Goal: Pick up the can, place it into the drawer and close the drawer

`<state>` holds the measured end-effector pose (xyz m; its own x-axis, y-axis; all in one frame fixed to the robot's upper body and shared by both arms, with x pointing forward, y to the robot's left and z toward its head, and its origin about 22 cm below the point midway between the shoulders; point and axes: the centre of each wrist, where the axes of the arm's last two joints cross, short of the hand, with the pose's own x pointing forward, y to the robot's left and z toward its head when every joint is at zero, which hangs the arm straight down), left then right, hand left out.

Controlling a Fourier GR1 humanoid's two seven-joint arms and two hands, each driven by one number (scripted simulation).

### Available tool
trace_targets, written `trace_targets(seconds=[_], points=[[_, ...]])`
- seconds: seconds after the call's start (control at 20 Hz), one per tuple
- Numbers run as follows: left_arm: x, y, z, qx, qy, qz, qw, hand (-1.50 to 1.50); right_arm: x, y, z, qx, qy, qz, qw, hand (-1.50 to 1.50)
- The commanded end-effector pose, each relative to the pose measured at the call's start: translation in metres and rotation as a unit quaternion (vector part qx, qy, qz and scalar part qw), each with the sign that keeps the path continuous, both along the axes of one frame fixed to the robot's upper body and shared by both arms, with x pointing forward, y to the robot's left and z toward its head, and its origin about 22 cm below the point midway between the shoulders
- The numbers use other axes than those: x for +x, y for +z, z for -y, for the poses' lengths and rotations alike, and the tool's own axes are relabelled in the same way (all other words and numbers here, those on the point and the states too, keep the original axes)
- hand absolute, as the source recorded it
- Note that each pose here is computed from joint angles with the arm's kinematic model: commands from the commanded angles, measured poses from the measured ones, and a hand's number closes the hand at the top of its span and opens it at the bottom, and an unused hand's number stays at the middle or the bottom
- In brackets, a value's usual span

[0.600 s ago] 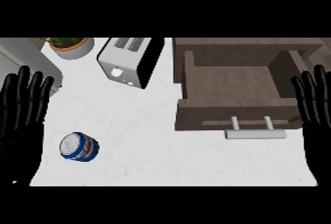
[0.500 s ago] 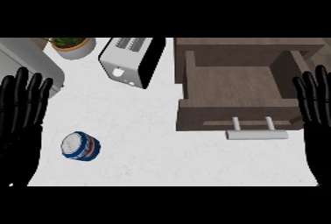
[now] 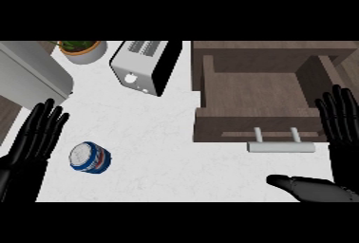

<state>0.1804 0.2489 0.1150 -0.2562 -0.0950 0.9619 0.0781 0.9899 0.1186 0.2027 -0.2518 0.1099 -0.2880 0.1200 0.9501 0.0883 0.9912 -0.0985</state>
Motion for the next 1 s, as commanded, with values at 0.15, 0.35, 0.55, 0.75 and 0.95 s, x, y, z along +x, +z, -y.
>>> trace_targets(seconds=[0.15,0.35,0.55,0.75,0.95], points=[[-0.029,0.019,0.012,0.008,0.025,-0.051,0.9983,-1.5,-0.023,-0.009,0.001,0.004,-0.012,-0.034,0.999,-1.5],[-0.035,0.03,0.001,0.001,0.018,-0.056,0.9983,-1.5,-0.03,-0.015,0.014,-0.012,-0.01,-0.049,0.999,-1.5],[-0.035,0.018,-0.006,-0.005,0.035,-0.069,0.997,-1.5,-0.029,-0.016,0.031,0.007,-0.018,-0.039,0.999,-1.5],[-0.022,0.013,-0.003,-0.023,0.051,-0.075,0.9956,-1.5,-0.025,-0.013,0.021,0.003,-0.014,-0.043,0.999,-1.5],[-0.022,-0.007,-0.018,-0.013,0.048,-0.079,0.9957,-1.5,-0.043,-0.027,0.018,0.002,-0.008,-0.048,0.999,-1.5]])
